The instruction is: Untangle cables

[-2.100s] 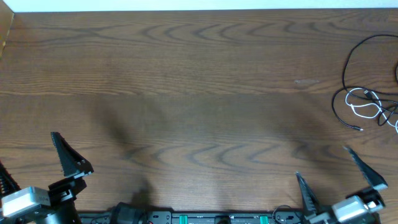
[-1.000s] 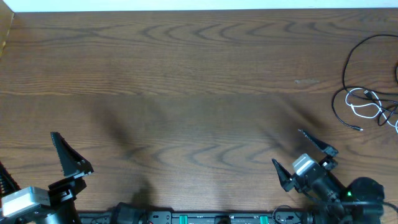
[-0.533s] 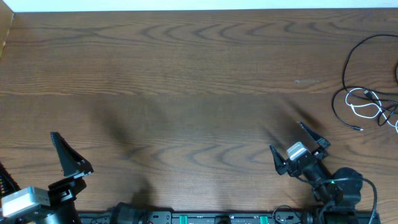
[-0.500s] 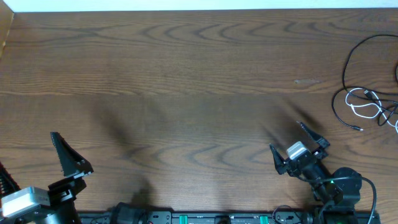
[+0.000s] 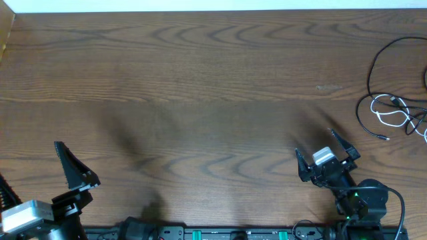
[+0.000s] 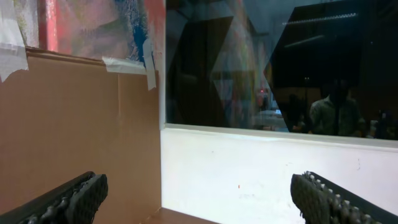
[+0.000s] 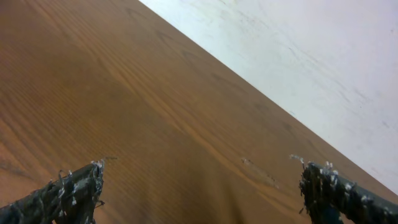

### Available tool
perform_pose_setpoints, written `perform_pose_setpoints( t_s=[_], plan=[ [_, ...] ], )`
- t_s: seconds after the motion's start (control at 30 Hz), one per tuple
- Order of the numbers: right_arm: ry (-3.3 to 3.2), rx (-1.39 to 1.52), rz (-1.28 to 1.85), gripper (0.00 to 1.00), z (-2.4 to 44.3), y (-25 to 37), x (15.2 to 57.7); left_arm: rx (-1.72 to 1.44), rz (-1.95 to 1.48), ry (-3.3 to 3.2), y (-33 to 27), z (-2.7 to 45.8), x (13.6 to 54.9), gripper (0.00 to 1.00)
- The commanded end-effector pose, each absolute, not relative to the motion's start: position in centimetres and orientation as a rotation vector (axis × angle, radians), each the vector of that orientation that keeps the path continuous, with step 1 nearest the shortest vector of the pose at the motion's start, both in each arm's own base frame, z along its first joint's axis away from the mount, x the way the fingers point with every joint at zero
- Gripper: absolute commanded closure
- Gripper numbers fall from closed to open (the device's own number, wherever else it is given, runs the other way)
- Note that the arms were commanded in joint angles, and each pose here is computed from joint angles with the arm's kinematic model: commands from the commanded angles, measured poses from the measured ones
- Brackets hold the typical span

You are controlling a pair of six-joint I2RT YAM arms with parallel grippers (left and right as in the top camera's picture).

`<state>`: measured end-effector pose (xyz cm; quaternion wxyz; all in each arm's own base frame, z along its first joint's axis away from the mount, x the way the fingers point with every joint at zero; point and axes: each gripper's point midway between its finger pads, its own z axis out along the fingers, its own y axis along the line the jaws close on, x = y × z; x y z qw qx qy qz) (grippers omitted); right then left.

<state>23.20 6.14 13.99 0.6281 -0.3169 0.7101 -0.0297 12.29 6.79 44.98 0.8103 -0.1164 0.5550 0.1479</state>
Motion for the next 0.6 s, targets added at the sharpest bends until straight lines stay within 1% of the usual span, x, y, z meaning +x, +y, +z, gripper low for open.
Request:
perform_pose_setpoints(
  t_s=[0.0,0.57],
  plan=[
    [1.647,-0.706,-0.06,0.01,13.68,6.01,23.26,-0.268,0.325,1.162,7.25,45.65,11.44,0.0],
    [1.643,-0.705,-0.062,0.01,13.74,6.01,23.3,-0.268,0.325,1.162,7.25,45.65,11.45,0.0]
  ],
)
